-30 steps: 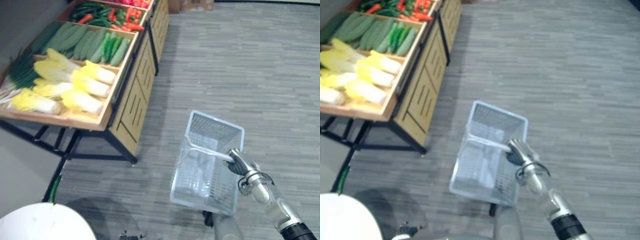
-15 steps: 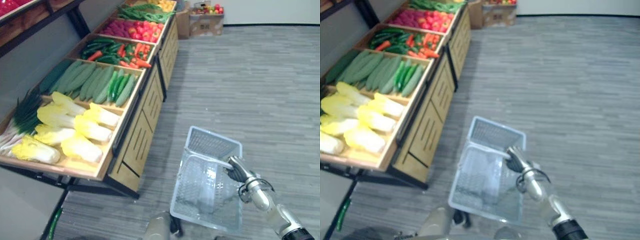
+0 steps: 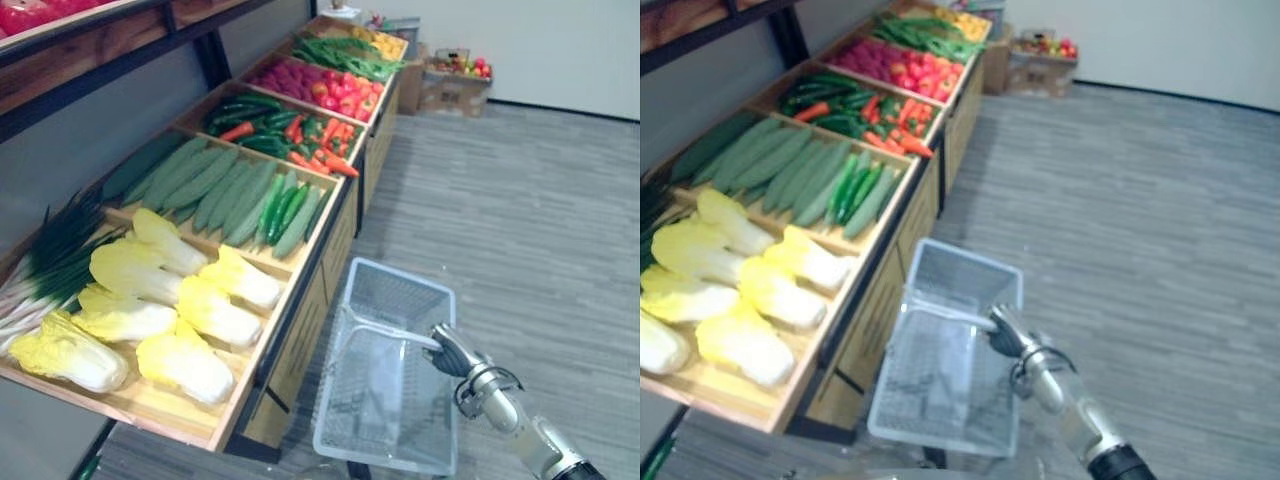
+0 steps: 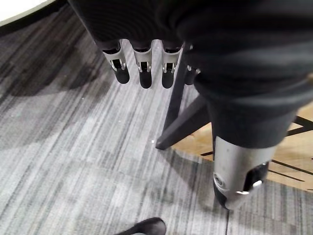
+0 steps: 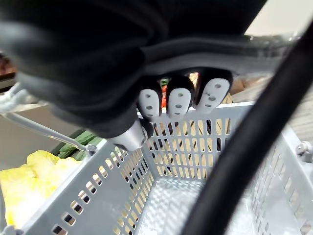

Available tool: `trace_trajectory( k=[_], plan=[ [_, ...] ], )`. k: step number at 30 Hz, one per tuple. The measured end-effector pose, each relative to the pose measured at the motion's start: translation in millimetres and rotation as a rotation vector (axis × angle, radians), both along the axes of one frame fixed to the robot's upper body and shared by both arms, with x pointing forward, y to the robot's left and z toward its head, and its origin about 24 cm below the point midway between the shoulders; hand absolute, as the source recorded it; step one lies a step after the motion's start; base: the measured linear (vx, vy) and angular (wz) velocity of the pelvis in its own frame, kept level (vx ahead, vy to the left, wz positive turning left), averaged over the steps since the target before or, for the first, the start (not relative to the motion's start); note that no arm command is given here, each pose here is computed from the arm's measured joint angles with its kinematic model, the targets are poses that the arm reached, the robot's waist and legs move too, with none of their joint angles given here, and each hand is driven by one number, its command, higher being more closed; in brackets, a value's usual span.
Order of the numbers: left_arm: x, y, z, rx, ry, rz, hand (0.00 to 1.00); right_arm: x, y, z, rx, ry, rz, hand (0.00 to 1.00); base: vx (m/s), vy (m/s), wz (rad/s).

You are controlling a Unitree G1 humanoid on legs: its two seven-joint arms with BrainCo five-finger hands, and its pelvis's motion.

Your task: Pick vegetable in the basket

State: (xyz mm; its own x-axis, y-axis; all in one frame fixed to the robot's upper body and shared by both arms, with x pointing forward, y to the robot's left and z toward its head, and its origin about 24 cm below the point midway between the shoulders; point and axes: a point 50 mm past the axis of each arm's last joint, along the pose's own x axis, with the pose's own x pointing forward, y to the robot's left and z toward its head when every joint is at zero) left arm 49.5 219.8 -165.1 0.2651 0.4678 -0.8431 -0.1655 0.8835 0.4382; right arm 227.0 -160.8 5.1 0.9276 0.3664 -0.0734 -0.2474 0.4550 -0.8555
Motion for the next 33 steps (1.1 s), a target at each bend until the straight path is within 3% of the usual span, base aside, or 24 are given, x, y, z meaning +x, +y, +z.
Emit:
trace_trajectory(
  k=[4, 8, 16, 19, 22, 33],
  plan=[
    [23, -1, 4, 0.007, -0.069, -0.007, 0.00, 1, -6, -1, -0.017, 0.010, -0.034, 1.00, 0.31, 0.011, 1.43],
    [14, 0, 2, -0.005, -0.066, 0.067, 0.00, 5, -24, -3, -0.037, 0.021, -0.131, 1.00, 0.21, -0.062, 0.96],
    [-6, 15, 3, 0.034, -0.046, 0.304, 0.00, -15, -51, -33, -0.048, 0.160, -0.279, 1.00, 0.17, -0.261, 1.28],
    [-10, 8, 1, 0.010, -0.056, 0.426, 0.00, -24, -86, -37, -0.046, 0.194, -0.425, 1.00, 0.01, -0.366, 1.75],
    [-18, 5, -1, 0.008, -0.027, 0.443, 0.00, -42, -115, -39, -0.027, 0.194, -0.593, 1.00, -0.01, -0.076, 0.99],
    [-20, -1, -2, 0.002, 0.000, 0.411, 0.00, -92, -167, -80, -0.015, 0.426, -0.940, 1.00, -0.03, 0.027, 0.25]
  ],
)
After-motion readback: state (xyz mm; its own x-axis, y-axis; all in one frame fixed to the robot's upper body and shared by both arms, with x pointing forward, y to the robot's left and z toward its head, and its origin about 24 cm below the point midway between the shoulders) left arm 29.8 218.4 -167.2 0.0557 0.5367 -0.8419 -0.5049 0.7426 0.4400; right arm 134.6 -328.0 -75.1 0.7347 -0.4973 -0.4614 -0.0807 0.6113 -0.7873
